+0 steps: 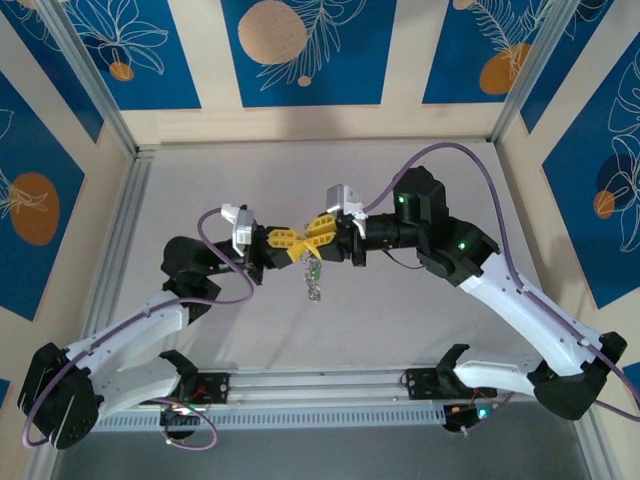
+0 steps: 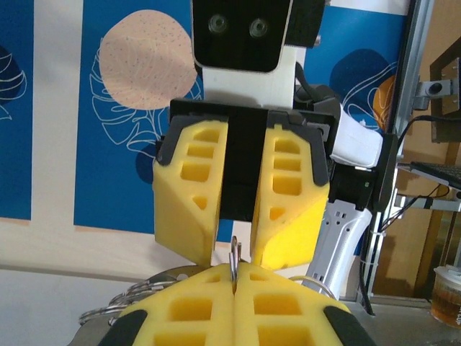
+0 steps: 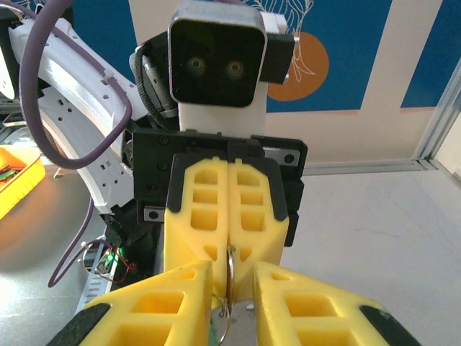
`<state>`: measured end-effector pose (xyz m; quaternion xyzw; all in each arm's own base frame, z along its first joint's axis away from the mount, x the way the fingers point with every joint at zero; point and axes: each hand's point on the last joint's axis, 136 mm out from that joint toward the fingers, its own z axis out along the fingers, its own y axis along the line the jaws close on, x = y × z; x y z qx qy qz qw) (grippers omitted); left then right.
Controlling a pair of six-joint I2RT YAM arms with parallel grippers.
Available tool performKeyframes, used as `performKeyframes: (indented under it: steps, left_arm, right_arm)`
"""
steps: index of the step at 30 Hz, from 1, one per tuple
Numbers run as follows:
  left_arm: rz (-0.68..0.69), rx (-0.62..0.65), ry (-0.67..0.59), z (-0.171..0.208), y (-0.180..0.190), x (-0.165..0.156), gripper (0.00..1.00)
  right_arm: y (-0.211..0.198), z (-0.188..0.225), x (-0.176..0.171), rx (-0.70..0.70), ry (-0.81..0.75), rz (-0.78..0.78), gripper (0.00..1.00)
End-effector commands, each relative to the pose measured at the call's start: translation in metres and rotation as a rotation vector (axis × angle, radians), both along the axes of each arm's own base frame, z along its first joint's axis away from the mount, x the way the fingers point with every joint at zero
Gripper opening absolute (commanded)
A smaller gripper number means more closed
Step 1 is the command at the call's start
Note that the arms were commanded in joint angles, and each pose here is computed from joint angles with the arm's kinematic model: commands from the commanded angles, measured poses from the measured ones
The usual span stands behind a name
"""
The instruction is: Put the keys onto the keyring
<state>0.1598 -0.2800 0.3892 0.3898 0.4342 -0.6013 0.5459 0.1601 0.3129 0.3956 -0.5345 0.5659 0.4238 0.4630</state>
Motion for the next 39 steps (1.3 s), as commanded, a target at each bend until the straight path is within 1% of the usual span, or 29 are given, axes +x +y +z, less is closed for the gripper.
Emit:
performKeyframes:
  steps: [1, 6, 17, 25, 29, 32, 35, 36, 37, 39]
  left_arm:
    - [-0.006, -0.100, -0.117, 0.036, 0.013, -0.014, 0.00]
    - [-0.016, -0.107, -0.121, 0.039, 0.014, -0.016, 0.00]
    - [-0.033, -0.125, -0.122, 0.040, 0.014, -0.018, 0.00]
    - [-0.060, -0.151, -0.103, 0.040, 0.013, -0.016, 0.00]
    - [-0.065, -0.148, -0.090, 0.039, 0.011, -0.015, 0.00]
    - [-0.026, -0.108, -0.074, 0.035, 0.010, -0.010, 0.00]
    - [0.038, -0.040, -0.059, 0.026, 0.010, -0.004, 0.00]
    - [0.053, -0.019, -0.052, 0.023, 0.010, -0.003, 0.02]
    - [0.071, 0.008, -0.048, 0.019, 0.010, -0.002, 0.06]
    - [0.091, 0.044, -0.041, 0.014, 0.011, -0.002, 0.09]
  right_arm:
    - [-0.005, -0.002, -0.003, 0.005, 0.017, -0.001, 0.20]
    - [-0.007, -0.005, -0.004, 0.000, 0.030, 0.001, 0.14]
    - [-0.004, -0.011, -0.013, -0.003, 0.038, 0.063, 0.03]
    - [0.000, -0.010, -0.022, 0.006, 0.024, 0.104, 0.00]
    - [0.003, -0.013, -0.024, -0.022, 0.006, 0.083, 0.00]
    - [0.002, -0.013, -0.014, -0.053, 0.015, 0.019, 0.00]
    - [-0.004, -0.008, -0.008, -0.046, 0.011, -0.037, 0.00]
    - [-0.005, -0.005, -0.007, -0.038, 0.014, -0.045, 0.00]
    - [-0.007, -0.003, -0.006, -0.029, 0.021, -0.052, 0.00]
    - [-0.009, 0.001, -0.006, -0.017, 0.033, -0.054, 0.00]
